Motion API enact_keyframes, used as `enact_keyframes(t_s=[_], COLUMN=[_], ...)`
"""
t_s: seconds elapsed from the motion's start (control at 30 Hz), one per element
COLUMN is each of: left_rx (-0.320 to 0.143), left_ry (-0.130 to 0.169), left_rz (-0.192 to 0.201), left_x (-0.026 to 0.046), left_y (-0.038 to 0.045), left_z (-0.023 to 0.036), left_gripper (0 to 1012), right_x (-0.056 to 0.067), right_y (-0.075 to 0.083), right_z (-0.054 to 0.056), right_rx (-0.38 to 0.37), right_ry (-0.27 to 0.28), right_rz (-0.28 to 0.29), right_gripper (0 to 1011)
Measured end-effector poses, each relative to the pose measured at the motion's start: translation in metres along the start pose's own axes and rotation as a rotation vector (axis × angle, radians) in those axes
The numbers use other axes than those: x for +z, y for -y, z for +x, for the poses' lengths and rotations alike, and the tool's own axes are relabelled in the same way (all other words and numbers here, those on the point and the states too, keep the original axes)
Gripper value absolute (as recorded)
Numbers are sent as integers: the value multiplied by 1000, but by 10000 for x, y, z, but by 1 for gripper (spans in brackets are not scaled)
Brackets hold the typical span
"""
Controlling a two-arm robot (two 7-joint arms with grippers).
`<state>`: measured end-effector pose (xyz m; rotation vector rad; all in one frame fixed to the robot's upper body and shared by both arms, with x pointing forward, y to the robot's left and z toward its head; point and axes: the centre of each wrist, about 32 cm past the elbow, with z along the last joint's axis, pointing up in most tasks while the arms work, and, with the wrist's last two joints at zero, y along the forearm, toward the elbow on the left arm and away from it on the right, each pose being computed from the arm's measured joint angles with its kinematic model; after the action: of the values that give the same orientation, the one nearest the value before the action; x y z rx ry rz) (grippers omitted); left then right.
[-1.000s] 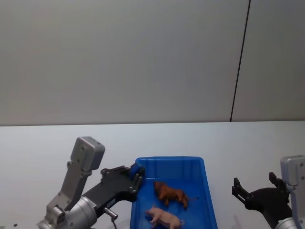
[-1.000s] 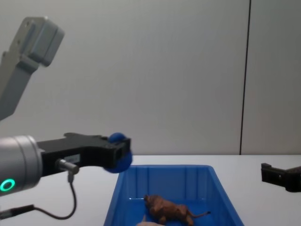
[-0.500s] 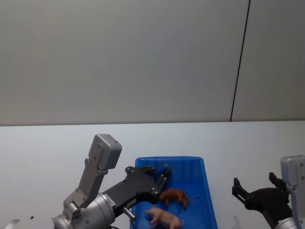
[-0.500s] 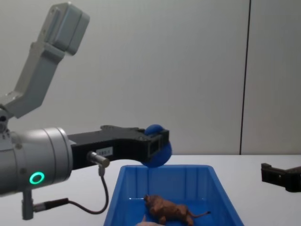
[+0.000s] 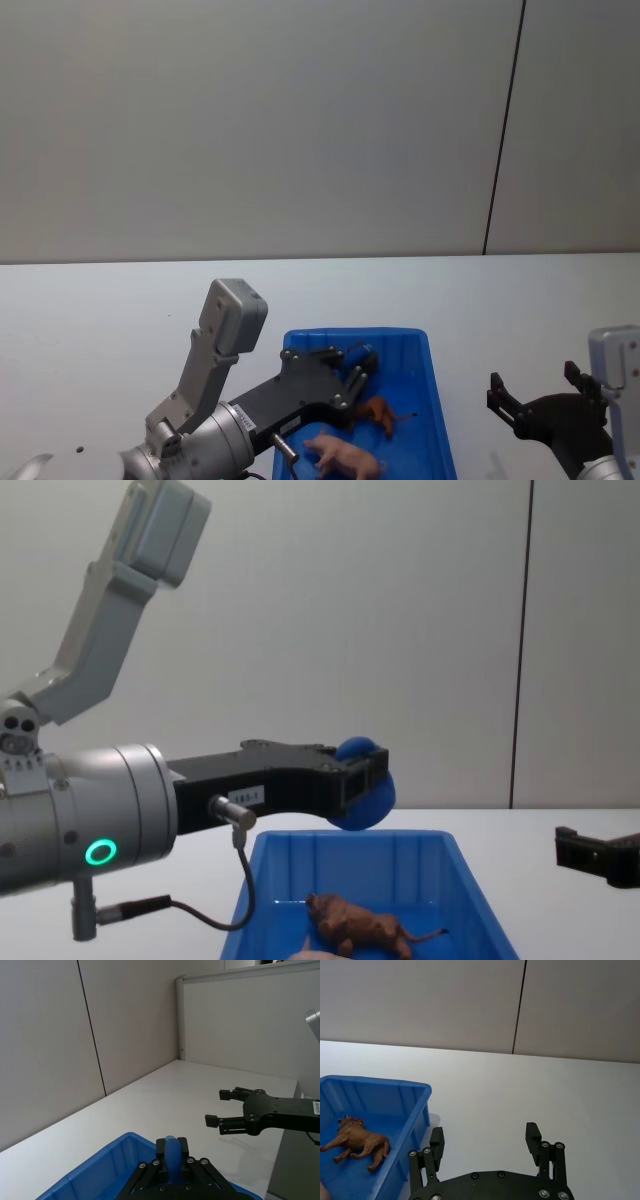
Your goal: Pick up the two dolls from the table and place them into the box.
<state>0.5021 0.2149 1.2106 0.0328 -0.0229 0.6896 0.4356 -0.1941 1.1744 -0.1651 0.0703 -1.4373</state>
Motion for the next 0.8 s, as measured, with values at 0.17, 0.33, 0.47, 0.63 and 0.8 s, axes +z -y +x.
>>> enact_keyframes(t_s=[0.17,0.33,0.47,0.63,0.8], left_rx=[-9,-15,-18,-21,-23], left_ry=[-1,-1,-2,-2,-2], left_rz=[-3,-5,-6,-7,-7], left_x=[2,4,4,4,4], left_y=[12,19,23,26,28], left_z=[-3,-4,-4,-6,-6], left_gripper=[84,227,376,490,685], right_x=[0,0,0,0,0], right_y=[0,0,0,0,0], right_z=[0,0,0,0,0], right_rx=[0,0,0,0,0], right_ry=[0,0,0,0,0], right_rz=[0,0,0,0,0], right_gripper=[1001,1001,1001,1001,1001])
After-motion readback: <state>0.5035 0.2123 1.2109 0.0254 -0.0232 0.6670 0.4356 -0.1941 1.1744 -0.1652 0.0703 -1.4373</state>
